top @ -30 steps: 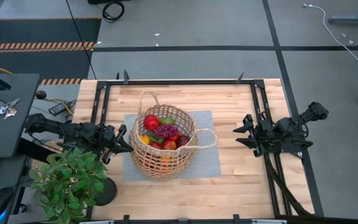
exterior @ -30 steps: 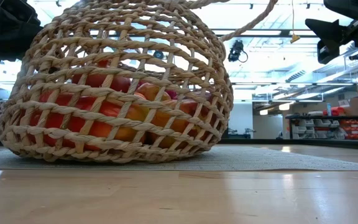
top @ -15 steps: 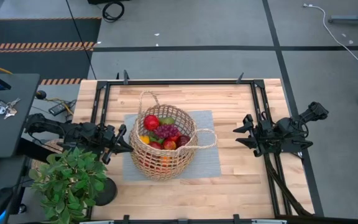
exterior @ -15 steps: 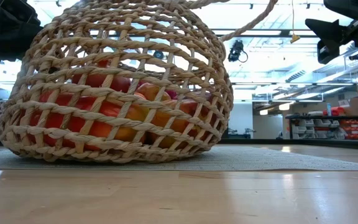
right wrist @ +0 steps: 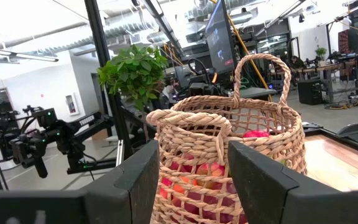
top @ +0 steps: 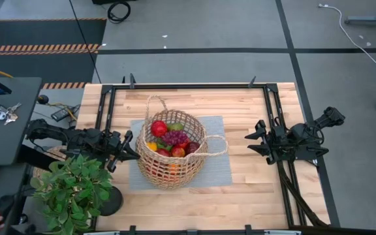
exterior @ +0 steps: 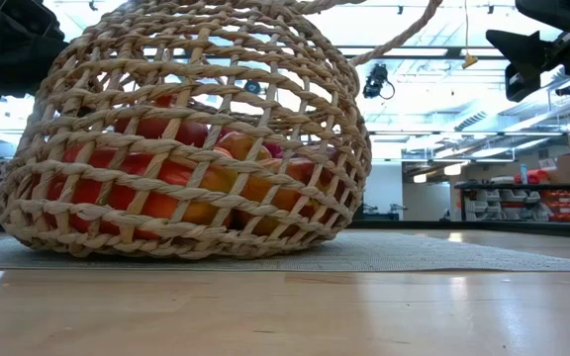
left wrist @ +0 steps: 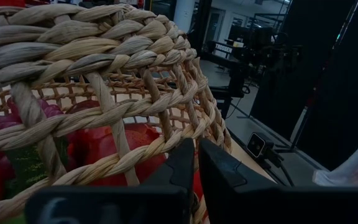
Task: Build produce basket
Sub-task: Return to Home Position
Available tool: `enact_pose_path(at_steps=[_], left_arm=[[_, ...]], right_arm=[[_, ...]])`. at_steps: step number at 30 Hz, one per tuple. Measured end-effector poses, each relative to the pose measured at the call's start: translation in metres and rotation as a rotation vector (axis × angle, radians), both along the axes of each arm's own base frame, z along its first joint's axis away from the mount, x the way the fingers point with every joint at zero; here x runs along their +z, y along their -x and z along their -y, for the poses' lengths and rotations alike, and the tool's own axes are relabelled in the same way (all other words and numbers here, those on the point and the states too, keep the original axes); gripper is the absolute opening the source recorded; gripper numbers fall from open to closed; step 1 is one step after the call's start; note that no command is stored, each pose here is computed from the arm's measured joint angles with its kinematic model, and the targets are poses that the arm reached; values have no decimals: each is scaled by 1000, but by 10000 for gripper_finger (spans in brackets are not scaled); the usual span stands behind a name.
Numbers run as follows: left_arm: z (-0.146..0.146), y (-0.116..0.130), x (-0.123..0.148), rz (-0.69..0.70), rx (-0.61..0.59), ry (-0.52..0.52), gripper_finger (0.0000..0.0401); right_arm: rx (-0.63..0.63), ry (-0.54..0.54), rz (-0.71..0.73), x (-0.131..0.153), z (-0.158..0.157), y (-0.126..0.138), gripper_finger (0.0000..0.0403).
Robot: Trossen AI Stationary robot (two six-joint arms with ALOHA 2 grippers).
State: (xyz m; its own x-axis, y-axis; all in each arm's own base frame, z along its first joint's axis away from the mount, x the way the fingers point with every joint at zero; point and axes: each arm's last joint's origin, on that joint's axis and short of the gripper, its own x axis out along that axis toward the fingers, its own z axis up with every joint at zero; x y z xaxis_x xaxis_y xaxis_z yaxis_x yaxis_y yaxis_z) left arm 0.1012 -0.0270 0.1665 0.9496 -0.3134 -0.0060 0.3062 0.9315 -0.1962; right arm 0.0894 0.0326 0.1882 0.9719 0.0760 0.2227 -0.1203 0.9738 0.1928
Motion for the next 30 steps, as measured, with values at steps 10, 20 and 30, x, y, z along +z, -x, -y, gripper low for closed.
enact_pose_path(at_steps=[10, 20, 30], left_arm=[[0, 0, 0, 0, 0, 0, 32], [0, 0, 0, 0, 0, 0, 35], [0, 0, 0, 0, 0, 0, 28]], right_arm=[[0, 0, 0, 0, 0, 0, 197], [0, 0, 0, 0, 0, 0, 197], [0, 0, 0, 0, 0, 0, 197]])
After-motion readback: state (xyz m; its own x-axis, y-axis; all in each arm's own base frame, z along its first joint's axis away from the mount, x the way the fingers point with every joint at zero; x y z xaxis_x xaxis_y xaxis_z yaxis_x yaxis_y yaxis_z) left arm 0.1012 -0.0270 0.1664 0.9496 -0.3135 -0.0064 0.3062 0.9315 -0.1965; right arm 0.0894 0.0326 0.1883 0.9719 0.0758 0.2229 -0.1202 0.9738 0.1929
